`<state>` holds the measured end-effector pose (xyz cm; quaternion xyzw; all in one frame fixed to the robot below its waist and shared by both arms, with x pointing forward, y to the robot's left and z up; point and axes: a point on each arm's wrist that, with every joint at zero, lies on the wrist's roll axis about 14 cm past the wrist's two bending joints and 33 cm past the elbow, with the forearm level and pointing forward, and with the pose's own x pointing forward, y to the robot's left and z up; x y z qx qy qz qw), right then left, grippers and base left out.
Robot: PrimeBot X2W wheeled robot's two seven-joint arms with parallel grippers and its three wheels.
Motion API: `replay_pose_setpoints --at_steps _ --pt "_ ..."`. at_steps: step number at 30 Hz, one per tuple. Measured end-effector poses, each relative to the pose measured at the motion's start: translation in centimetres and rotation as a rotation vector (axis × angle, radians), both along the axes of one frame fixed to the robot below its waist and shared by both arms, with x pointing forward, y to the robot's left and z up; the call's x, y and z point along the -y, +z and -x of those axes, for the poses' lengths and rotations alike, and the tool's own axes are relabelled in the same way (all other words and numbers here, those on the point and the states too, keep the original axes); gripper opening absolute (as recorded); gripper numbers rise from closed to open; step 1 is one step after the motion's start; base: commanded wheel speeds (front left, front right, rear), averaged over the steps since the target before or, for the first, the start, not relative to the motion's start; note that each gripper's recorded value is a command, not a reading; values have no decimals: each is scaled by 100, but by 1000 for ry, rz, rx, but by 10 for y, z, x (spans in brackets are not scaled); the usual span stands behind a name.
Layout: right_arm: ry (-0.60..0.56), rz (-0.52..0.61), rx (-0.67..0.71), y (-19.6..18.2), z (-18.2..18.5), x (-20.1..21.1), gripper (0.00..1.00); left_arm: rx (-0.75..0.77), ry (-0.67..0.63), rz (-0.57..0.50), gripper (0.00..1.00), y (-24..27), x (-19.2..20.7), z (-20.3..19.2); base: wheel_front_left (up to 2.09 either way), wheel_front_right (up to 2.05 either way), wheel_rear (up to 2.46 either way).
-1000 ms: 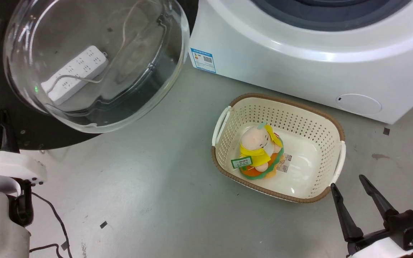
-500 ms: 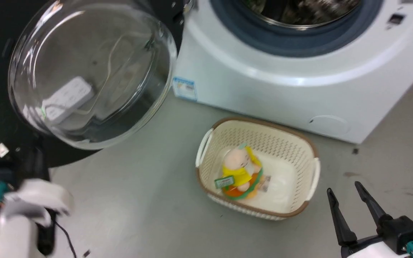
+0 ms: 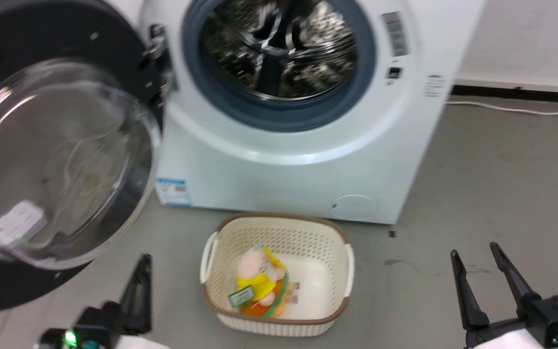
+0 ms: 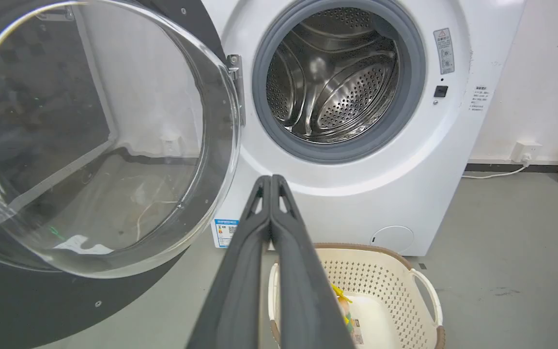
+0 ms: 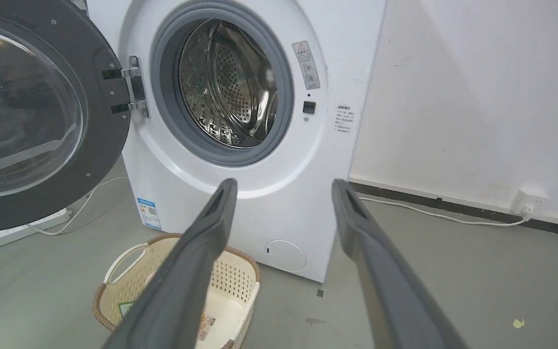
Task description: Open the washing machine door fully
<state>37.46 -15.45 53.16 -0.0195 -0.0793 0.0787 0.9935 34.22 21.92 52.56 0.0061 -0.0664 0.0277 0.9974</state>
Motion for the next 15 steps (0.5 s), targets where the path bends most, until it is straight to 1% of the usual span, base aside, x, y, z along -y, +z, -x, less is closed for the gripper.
replay_pose_setpoints --at_steps 1,2,3,8,15 --pt "-15 1 4 1 5 5 100 -1 -19 0 13 -1 9 0 0 0 0" --pt "-28 1 8 3 9 9 100 -3 -36 -4 75 -2 16 0 0 0 0" --pt "-40 1 12 4 13 14 100 -5 -51 -7 100 -3 23 0 0 0 0" --pt "-81 -3 18 6 27 27 100 -18 -103 7 100 -8 52 4 0 0 0" --pt "-76 -15 -19 -7 36 24 100 -39 -114 25 100 -15 61 10 0 0 0"
